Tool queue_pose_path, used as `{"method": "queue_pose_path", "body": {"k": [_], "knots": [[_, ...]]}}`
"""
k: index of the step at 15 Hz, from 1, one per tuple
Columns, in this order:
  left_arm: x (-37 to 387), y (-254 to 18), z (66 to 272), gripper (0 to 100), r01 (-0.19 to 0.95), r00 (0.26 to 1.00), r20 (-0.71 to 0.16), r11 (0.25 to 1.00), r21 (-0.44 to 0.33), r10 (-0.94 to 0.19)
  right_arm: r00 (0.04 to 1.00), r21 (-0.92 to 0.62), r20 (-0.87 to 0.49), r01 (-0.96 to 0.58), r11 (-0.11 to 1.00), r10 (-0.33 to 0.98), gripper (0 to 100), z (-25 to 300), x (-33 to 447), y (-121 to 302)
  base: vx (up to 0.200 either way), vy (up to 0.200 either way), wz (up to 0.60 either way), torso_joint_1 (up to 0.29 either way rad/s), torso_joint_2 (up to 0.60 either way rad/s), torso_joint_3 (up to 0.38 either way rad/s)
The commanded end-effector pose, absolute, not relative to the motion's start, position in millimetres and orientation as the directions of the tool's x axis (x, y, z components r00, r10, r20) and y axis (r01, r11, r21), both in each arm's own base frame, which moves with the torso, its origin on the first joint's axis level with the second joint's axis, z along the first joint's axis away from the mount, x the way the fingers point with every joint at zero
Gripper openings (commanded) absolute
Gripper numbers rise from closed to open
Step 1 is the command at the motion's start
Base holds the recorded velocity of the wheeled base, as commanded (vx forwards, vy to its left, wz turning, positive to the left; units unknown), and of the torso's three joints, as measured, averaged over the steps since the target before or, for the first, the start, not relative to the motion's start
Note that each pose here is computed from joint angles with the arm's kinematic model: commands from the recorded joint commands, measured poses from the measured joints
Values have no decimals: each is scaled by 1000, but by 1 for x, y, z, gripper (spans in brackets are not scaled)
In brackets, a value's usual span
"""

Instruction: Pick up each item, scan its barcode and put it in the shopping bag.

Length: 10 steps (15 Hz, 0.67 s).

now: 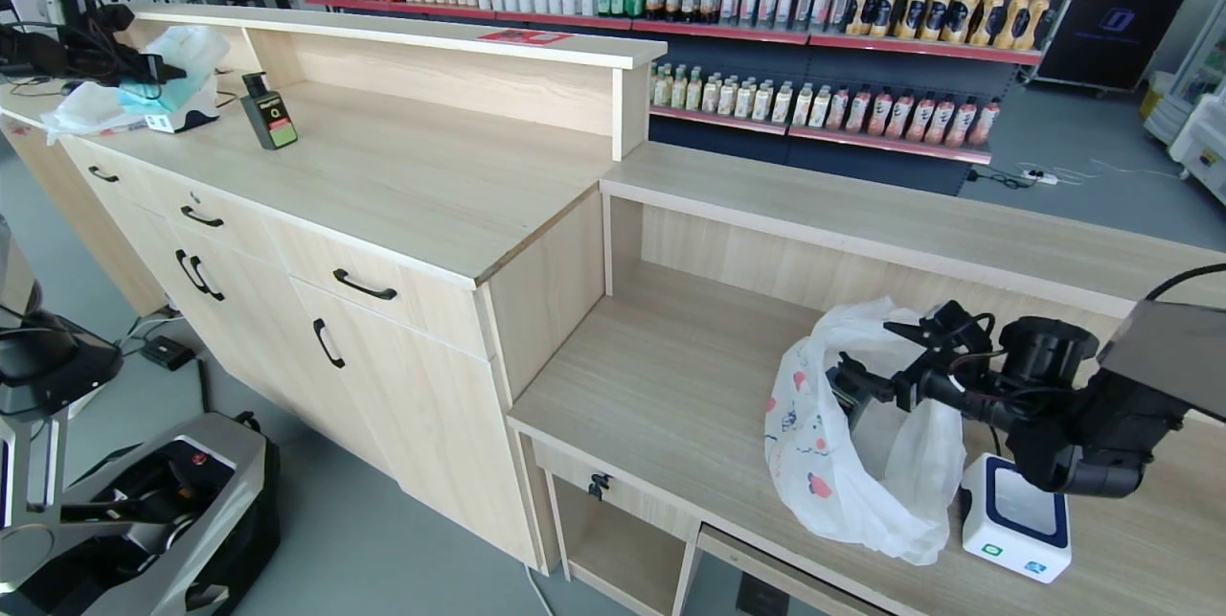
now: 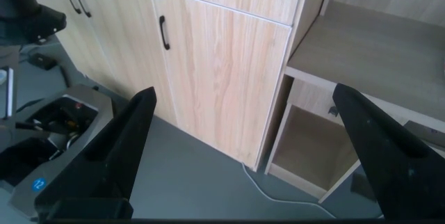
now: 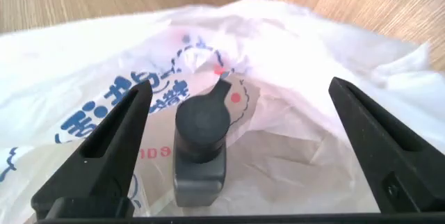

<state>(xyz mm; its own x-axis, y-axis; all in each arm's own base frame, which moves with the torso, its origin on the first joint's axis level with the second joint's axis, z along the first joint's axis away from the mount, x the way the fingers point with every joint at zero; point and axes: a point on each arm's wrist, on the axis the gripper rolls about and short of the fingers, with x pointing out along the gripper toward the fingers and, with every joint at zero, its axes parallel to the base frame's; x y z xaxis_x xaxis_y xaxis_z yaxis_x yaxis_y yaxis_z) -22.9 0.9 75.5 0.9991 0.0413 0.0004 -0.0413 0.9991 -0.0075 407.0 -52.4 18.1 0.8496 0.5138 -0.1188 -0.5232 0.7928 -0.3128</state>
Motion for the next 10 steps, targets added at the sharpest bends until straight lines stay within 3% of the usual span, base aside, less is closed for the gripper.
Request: {"method": "queue_pose_path", "body": {"k": [1, 3, 7, 9, 10], "knots": [[-23, 1, 75, 100, -41, 999, 0, 999, -8, 41, 898, -385, -67, -426, 819, 435, 100, 96, 345, -74, 0, 0, 0, 0, 0, 0], [-23, 1, 75, 100, -41, 999, 0, 999, -8, 41, 922, -437, -64, -369, 820, 381, 100, 118, 300, -82, 0, 0, 0, 0, 0, 0], [-23, 1, 75, 100, -41, 999, 0, 999, -8, 41, 895, -525, 62, -348, 777, 442, 100, 183, 264, -86, 0, 0, -600, 0, -1, 0], [-23, 1, 75, 100, -41, 999, 0, 999, -8, 41, 908, -529, 76, -314, 788, 412, 100, 210, 244, -85, 0, 0, -600, 17, 5, 2], [-23, 1, 75, 100, -41, 999, 0, 999, -8, 41, 950, -487, 42, -251, 836, 310, 100, 223, 230, -93, 0, 0, -600, -2, 2, 2]]}}
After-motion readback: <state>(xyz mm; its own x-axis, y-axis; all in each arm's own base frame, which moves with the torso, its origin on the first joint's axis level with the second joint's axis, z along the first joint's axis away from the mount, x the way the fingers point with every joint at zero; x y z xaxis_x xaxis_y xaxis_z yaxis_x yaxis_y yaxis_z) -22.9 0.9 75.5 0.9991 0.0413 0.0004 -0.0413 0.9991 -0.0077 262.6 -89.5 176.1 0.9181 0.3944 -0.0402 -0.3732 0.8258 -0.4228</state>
